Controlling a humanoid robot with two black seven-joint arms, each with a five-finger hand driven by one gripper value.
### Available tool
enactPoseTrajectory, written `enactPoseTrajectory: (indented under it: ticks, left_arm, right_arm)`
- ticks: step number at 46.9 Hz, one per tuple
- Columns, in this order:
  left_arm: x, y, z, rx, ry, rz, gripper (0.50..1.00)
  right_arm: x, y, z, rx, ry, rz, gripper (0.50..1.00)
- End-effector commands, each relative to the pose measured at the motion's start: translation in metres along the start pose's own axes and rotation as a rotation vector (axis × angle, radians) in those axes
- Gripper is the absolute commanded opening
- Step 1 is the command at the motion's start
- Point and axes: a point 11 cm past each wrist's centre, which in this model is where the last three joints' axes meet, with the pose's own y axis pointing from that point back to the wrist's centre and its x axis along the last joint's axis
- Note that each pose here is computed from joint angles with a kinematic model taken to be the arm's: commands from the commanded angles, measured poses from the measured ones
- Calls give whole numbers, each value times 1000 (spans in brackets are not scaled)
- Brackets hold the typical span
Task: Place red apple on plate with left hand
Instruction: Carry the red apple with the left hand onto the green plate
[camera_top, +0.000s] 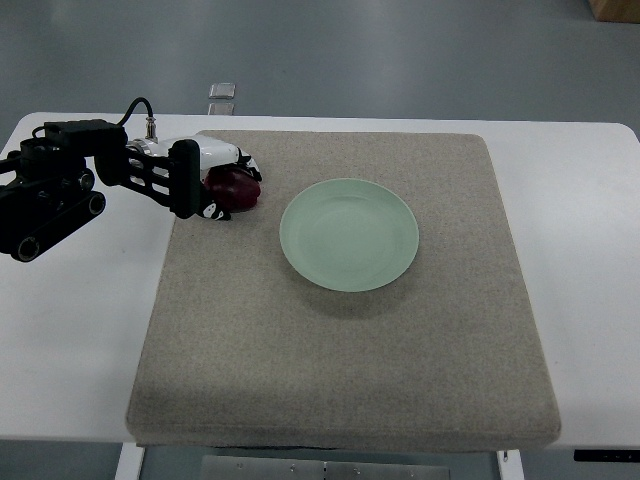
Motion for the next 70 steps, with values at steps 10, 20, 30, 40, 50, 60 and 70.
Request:
enactPoseTrajectory:
  ticks: [10, 20, 30, 40, 50, 60, 70]
  left_arm:
    - [21, 2, 24, -73, -35, 29, 500]
    - [28, 2, 63, -185, -51, 48, 500]
    - [21, -11, 94, -260, -58, 29, 500]
    - [15, -23, 111, -292, -57, 20, 500]
    - [1, -35, 127, -320, -65, -12, 500]
    - [-6, -39, 128, -315, -60, -28, 500]
    - [-14, -43, 132, -324, -59, -42, 569]
  right_arm:
    - [0, 0, 0, 0, 1, 1, 964]
    - [0, 0, 0, 0, 0, 0, 964]
    - [0, 0, 0, 0, 1, 0, 964]
    - [0, 0, 0, 0, 1, 1, 964]
    - [0, 0, 0, 0, 0, 0, 964]
    - [0, 0, 0, 0, 0, 1, 964]
    - [0, 0, 0, 0, 0, 0, 964]
